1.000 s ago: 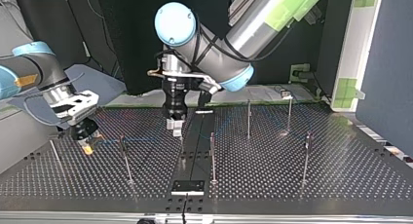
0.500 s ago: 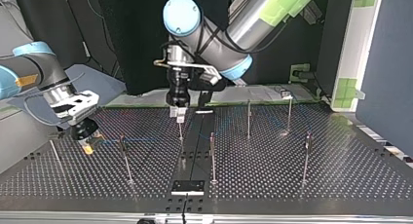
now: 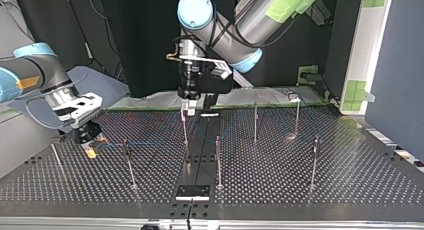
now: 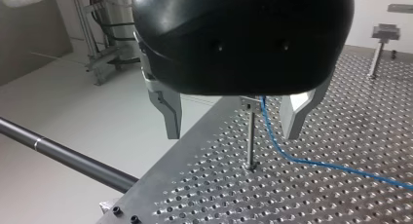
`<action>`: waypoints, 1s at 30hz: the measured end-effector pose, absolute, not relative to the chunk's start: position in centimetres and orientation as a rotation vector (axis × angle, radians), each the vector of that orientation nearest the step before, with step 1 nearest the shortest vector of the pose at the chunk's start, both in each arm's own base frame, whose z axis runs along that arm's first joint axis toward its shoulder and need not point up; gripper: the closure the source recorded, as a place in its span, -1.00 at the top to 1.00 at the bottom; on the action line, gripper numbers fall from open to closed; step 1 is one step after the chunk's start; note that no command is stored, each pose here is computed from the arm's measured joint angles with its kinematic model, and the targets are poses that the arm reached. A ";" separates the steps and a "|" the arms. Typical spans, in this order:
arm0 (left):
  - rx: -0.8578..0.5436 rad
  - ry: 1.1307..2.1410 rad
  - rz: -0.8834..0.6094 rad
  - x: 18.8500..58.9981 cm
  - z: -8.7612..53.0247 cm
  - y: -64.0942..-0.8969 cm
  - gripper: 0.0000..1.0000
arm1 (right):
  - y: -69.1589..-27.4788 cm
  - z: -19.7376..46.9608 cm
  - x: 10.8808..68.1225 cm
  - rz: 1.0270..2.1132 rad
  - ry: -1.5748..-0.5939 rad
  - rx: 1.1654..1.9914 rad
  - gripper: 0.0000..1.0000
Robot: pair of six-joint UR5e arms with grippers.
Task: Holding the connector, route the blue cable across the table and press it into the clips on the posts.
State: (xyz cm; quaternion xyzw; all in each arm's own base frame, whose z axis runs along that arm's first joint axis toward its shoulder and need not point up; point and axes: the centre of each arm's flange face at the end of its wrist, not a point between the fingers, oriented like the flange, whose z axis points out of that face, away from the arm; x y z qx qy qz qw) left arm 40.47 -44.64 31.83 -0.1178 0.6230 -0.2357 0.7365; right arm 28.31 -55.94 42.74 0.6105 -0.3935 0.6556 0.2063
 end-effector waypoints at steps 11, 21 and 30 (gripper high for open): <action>-0.240 1.370 -0.498 39.2 28.7 -43.5 1.00 | -55.9 42.7 28.4 1.825 -1.093 1.703 -1.00; -0.235 1.389 -0.482 38.1 24.6 -42.4 1.00 | -55.9 42.7 28.4 1.825 -1.094 1.703 -1.00; -0.200 1.455 -0.454 36.1 18.2 -41.7 1.00 | -55.9 42.7 28.4 1.824 -1.095 1.702 -1.00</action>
